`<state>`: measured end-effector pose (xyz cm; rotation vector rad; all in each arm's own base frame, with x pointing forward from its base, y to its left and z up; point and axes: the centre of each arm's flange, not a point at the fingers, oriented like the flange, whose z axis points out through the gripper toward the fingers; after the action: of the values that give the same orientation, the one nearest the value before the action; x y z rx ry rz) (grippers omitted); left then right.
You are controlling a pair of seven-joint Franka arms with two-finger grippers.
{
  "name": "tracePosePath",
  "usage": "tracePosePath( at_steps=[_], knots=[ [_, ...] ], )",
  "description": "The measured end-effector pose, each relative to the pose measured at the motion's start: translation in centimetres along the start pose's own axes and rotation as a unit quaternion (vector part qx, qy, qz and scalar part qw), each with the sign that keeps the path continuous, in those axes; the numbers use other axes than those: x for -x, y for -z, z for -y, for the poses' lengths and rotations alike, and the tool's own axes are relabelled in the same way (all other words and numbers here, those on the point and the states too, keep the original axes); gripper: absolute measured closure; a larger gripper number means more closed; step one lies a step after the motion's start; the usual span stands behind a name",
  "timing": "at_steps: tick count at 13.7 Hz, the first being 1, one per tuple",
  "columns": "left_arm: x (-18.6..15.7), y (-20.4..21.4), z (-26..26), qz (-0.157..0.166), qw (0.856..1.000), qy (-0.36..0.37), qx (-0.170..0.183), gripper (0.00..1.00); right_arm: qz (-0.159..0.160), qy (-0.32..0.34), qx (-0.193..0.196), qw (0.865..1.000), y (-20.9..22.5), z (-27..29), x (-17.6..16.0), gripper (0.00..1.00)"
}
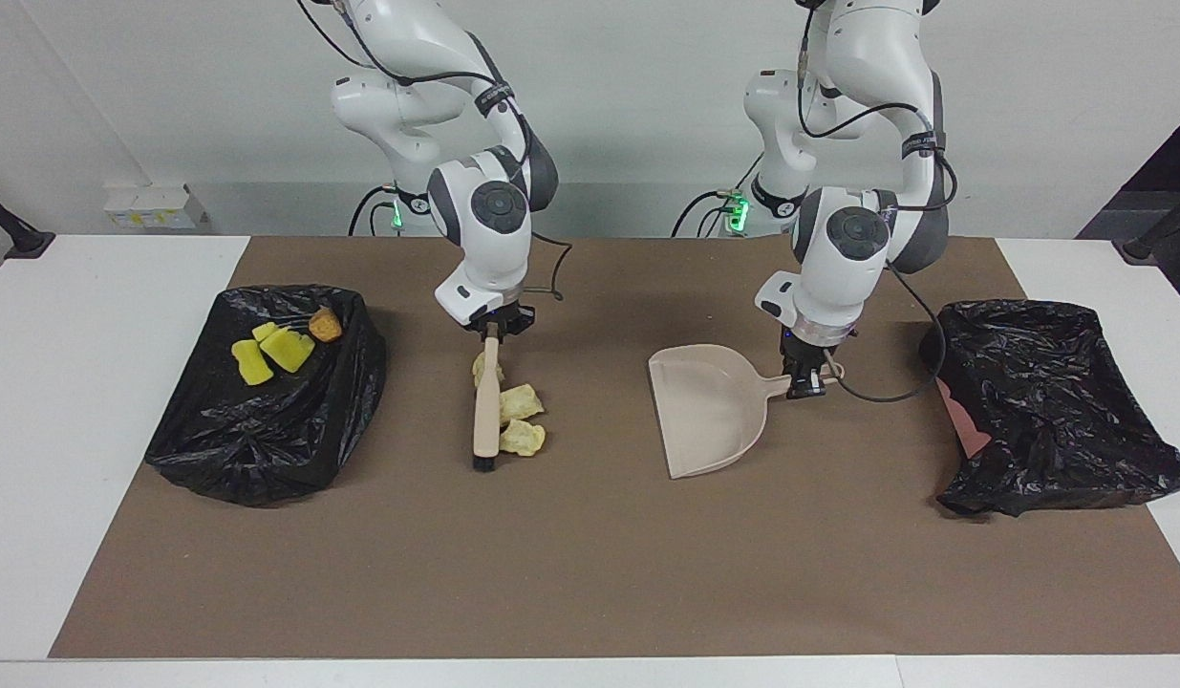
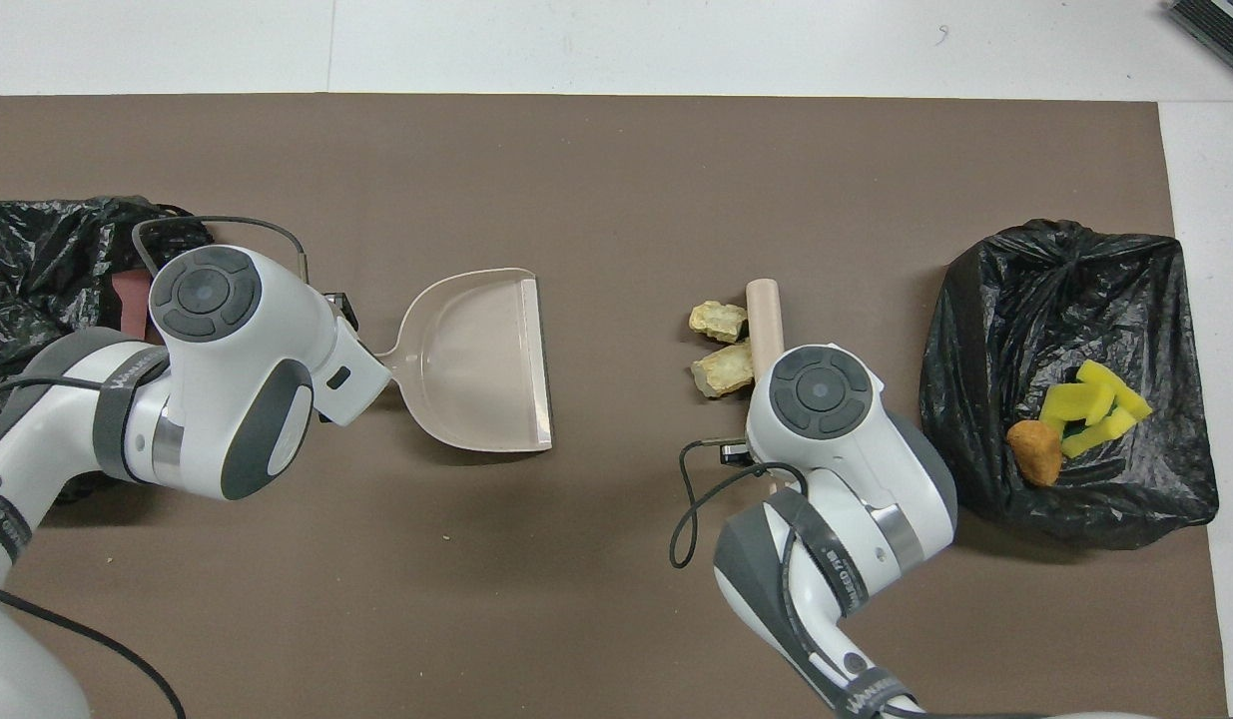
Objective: Sweep and dump trash in bin
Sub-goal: 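Sweep the pale chunks toward the dustpan with the right gripper's brush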
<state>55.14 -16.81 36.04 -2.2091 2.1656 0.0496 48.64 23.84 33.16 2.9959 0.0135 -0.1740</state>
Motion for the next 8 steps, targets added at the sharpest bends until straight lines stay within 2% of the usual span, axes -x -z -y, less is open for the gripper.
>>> tracePosePath(
  at_steps=[5, 8],
  knots=[
    [0.1, -0.4, -0.8, 0.002, 1.0, 0.002, 0.006, 0.67, 0.005, 0.005, -0.057, 0.998, 1.4, 5.1, -1.0, 0.74],
    [0.1, -0.3, -1.1, 0.006, 1.0, -0.003, 0.004, 0.67, 0.002, -0.001, -0.107, 0.994, 1.8, 7.9, -0.7, 0.74]
  ],
)
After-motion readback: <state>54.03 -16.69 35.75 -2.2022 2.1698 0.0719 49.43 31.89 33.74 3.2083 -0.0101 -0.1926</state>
